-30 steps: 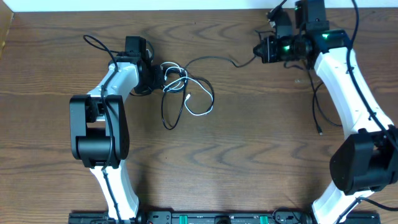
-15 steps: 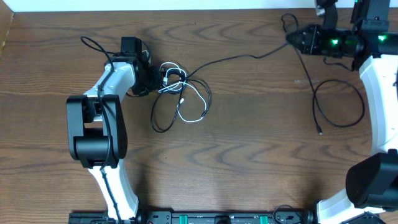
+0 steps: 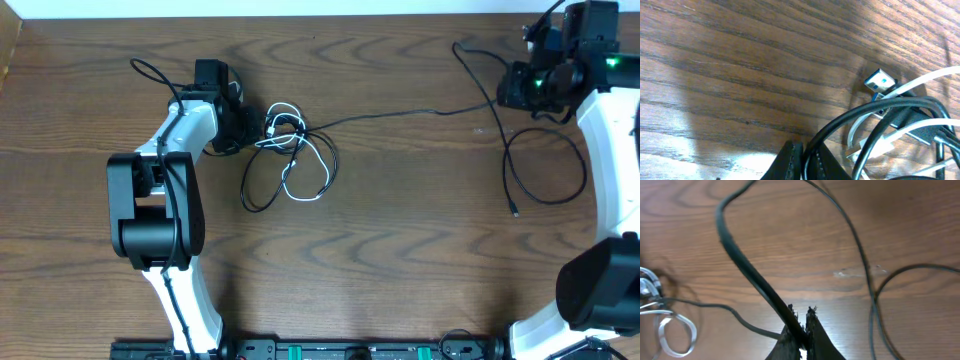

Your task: Untangle cables

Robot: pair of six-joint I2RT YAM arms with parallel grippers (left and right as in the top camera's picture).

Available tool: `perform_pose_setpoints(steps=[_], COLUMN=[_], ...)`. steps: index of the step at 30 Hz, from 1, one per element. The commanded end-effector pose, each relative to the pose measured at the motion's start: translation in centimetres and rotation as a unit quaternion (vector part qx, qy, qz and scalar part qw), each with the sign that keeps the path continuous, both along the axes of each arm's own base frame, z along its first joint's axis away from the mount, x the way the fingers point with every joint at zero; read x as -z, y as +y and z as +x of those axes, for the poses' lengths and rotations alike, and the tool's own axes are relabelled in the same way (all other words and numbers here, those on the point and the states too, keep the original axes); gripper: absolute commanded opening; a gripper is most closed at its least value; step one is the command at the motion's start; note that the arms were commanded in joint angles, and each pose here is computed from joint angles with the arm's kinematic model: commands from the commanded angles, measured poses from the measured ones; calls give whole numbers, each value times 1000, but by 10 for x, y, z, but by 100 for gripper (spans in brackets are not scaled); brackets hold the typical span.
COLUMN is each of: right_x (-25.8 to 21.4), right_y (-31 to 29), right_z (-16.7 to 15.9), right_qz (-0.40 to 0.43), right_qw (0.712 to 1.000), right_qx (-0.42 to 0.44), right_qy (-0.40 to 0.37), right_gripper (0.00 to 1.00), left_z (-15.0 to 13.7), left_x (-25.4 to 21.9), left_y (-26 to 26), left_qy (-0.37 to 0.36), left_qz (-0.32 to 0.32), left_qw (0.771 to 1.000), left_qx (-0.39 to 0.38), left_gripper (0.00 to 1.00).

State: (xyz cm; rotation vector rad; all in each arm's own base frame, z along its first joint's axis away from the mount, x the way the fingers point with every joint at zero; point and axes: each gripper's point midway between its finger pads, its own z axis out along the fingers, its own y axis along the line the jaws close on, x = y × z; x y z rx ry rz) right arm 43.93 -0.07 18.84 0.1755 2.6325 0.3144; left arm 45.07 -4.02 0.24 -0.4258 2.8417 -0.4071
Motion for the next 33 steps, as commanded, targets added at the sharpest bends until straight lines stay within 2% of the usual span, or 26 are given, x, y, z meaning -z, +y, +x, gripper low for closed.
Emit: perform_pose_setpoints(steps=[1,5,8,10,13,18,26,31,33], right_x=[36,66,87,98,117,148,172,172,172], right_y=[-28,-40,-59,-63,-70,-82,-61,-59,-52], right_z=[-2,-4,-8,-10,-14,-20,-17,-14,-13], right_qz=[-55,-83,-122,-133,-153,-175,-116,-109,-90], right_qw=[997,993,986,984,979,973,983,985,987], right_qx=[36,54,84,88,96,107,82,80,72], right_qy=[37,57,74,81,93,109,116,111,109], right_gripper=[1,1,1,1,1,1,2,11,22], left_z=[-12,-12,-12,-12,-12,-12,-12,-12,-12], left_x=[18,18,18,18,18,18,18,18,18], left_y=[12,12,12,12,12,12,12,12,12], left_qy=[29,29,29,29,29,29,27,27,27], left_qz=[20,20,20,20,20,20,20,20,20], left_qw=[999,999,999,999,999,999,999,999,999], left_qx=[-8,-8,-8,-8,-8,-8,-8,-8,-8], left_gripper=[13,17,31,33,43,52,55,55,56])
